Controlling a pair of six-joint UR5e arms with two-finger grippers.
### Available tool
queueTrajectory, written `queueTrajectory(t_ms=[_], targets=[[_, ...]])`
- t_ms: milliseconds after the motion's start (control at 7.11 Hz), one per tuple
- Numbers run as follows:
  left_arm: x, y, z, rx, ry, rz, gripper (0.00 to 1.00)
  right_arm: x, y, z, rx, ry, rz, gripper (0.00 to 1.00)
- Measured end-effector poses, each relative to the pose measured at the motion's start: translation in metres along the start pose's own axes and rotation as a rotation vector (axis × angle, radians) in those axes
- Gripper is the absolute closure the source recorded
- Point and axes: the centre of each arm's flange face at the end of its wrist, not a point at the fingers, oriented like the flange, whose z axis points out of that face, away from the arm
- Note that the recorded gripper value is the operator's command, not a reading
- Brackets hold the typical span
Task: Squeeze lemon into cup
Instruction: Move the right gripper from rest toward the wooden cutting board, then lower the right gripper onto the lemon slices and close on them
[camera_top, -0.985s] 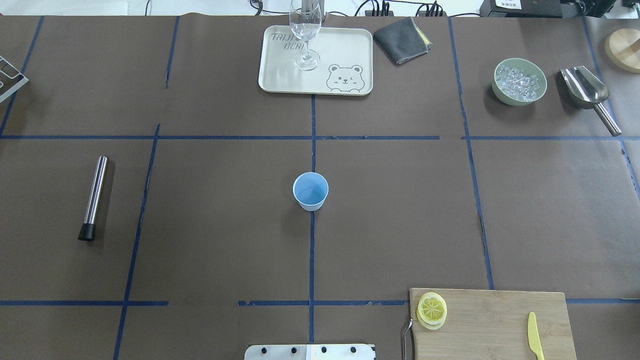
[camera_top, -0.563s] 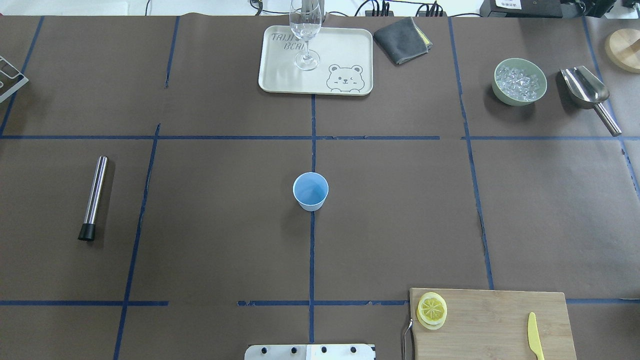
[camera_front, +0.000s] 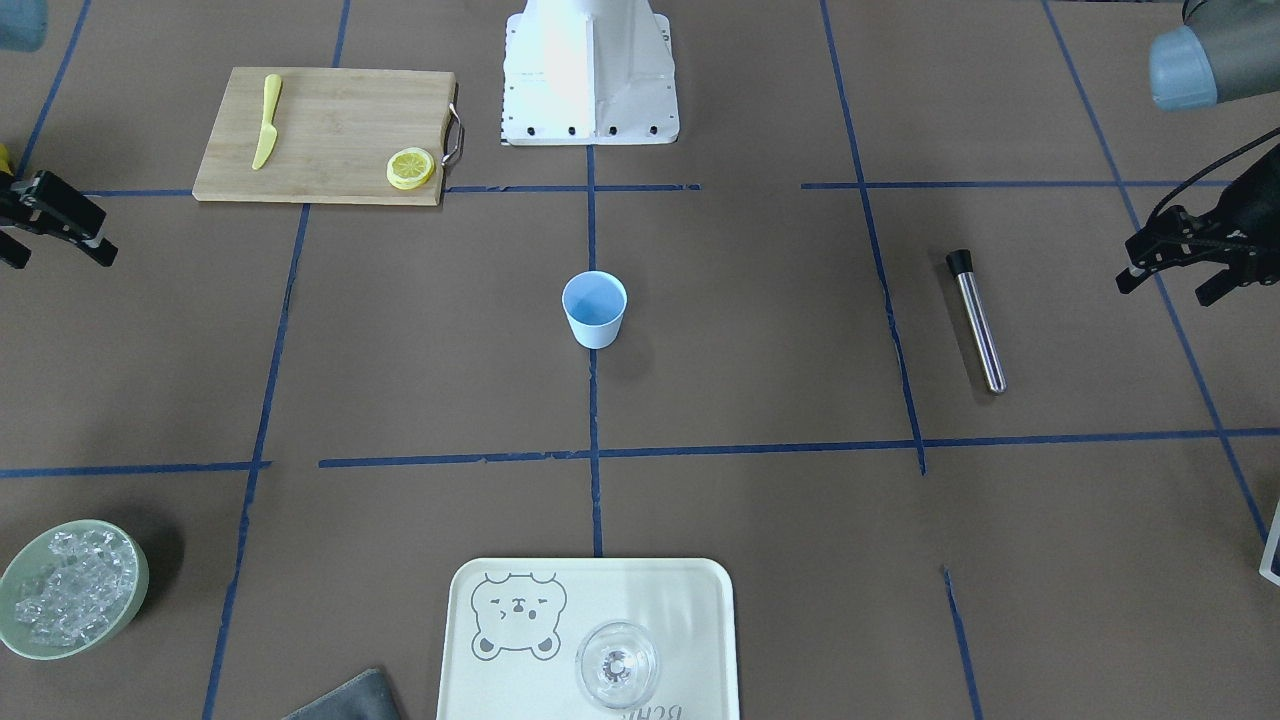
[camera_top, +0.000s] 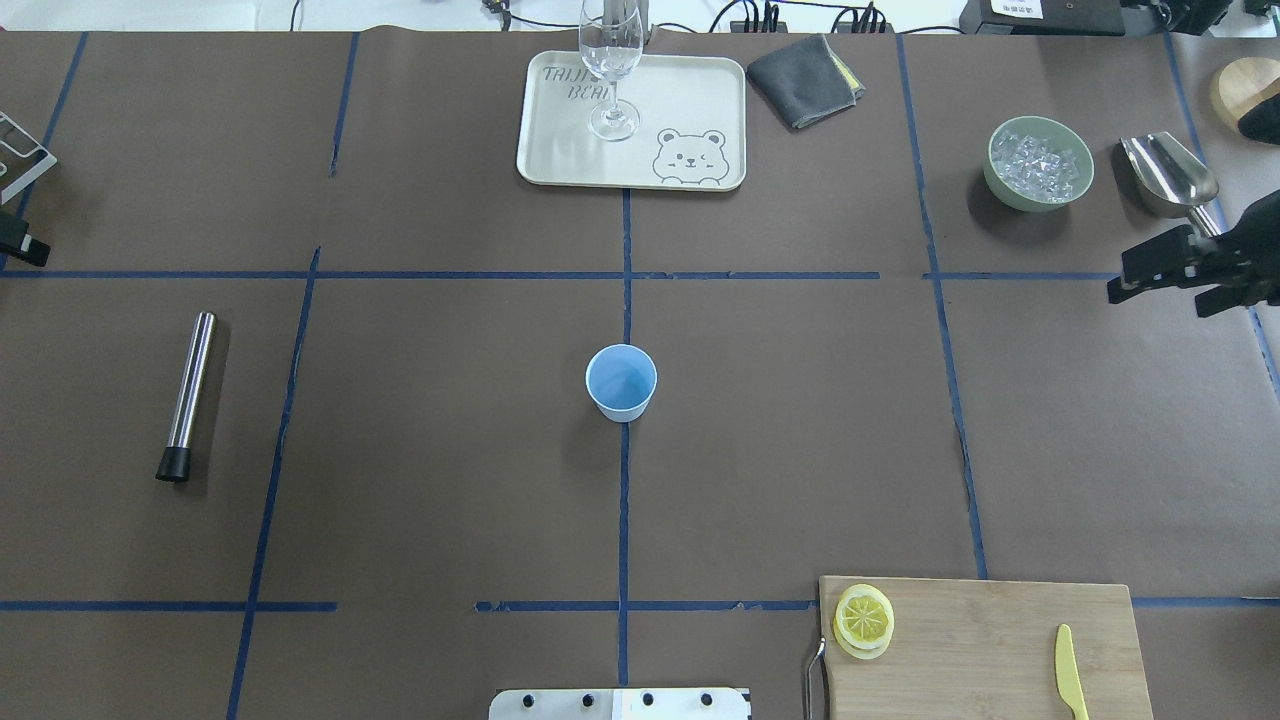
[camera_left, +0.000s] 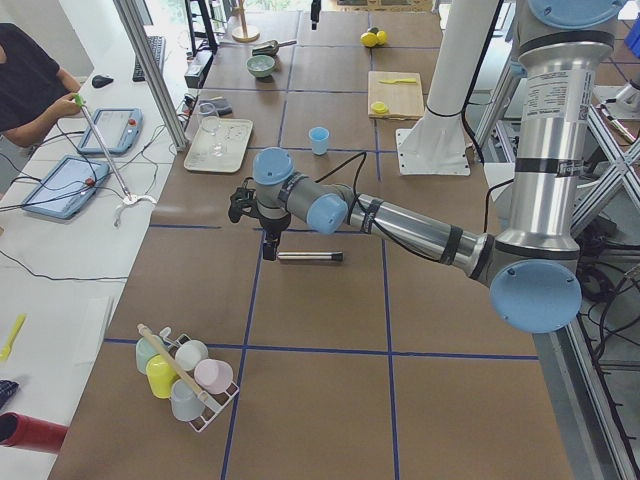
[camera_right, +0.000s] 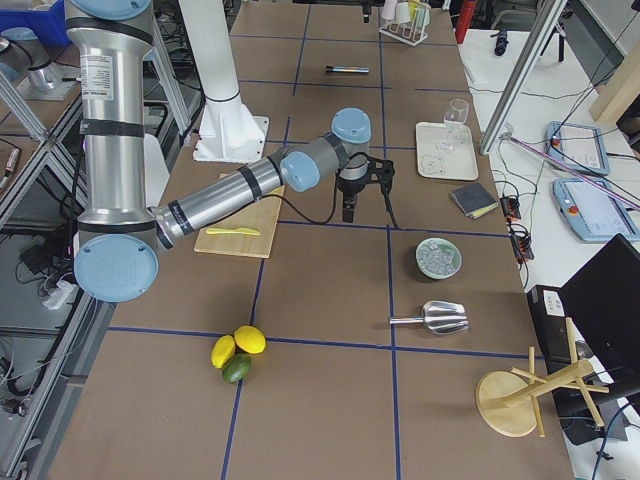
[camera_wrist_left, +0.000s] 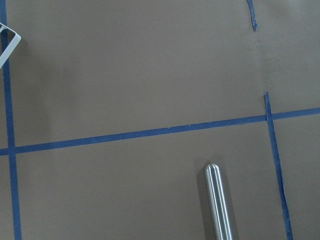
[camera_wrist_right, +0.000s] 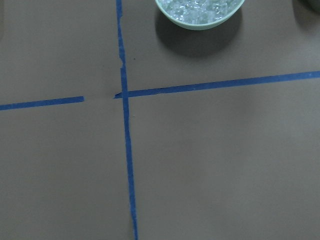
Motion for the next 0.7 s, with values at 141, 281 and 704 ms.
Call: queueTrajectory(t_ms=[141,281,704], targets=[[0.011,-0.003,0.01,-0.012,0.006,-0.007,0.0,-0.029,0.021,0.016,0.008,0.006,0.012,0.0],[0.022,-0.008,0.024,-0.024,0.004,-0.013,0.0,-0.053,0.041,0.034,0.019,0.016,0.016,0.0],[0.041,-0.013,0.056,-0.008,-0.003,-0.023,0.0,-0.119,0.11,0.075,0.037,0.005,0.048,0.0]])
